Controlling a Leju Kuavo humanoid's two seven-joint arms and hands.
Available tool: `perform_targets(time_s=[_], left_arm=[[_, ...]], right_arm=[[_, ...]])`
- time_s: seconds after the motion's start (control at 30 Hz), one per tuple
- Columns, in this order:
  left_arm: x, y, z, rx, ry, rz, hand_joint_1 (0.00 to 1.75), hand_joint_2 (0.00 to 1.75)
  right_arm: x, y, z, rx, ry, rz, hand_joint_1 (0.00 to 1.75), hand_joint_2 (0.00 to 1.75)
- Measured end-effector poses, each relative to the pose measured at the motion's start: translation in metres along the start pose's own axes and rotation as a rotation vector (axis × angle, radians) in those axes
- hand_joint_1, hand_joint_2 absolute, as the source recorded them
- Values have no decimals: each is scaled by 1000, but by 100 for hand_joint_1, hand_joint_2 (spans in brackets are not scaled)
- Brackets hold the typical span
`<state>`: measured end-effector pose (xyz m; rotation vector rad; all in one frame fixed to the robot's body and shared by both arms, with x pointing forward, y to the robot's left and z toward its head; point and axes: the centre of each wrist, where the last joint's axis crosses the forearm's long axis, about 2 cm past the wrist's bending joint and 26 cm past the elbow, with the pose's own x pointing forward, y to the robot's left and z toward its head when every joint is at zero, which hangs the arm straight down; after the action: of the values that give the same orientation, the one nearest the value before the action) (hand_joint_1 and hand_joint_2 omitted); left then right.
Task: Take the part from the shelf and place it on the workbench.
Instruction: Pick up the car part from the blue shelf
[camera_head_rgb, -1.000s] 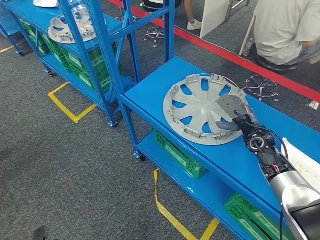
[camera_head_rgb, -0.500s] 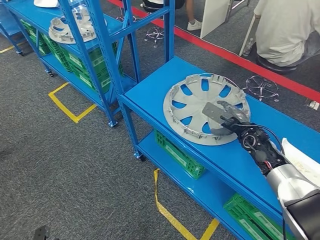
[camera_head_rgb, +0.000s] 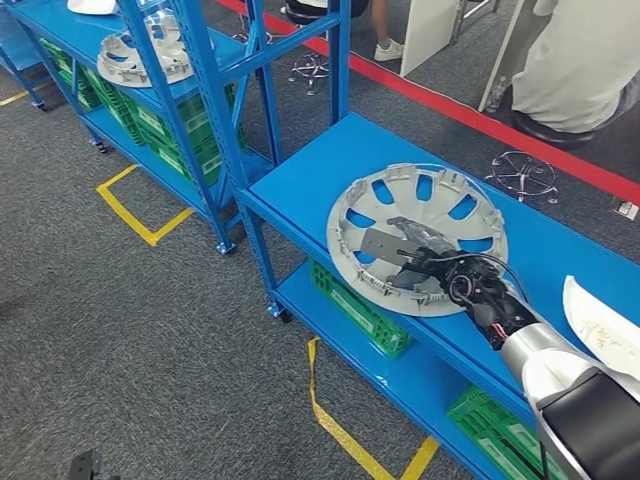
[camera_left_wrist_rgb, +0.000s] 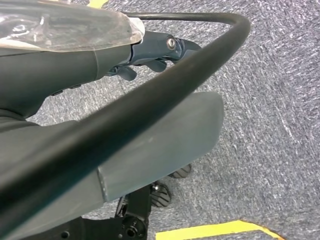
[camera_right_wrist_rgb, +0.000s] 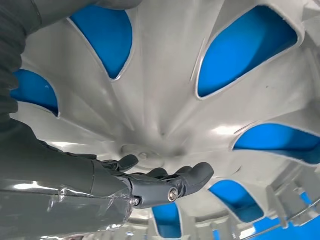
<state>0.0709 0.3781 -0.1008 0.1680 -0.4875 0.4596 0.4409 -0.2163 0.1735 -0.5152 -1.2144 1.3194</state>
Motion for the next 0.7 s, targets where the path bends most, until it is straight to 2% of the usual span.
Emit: perform_targets(time_s=[0.5,0.6,0.7], left_arm=[[0,0,0,7,1,7,0,0],[0,0,0,8,2,8,0,0],[-1,0,0,8,0,7,0,0]], right_arm=[[5,5,-2,3,2,23,0,175],[4,4,-2,-58,28,22,0,175],[3,2,-1,-187,82,6,0,175]])
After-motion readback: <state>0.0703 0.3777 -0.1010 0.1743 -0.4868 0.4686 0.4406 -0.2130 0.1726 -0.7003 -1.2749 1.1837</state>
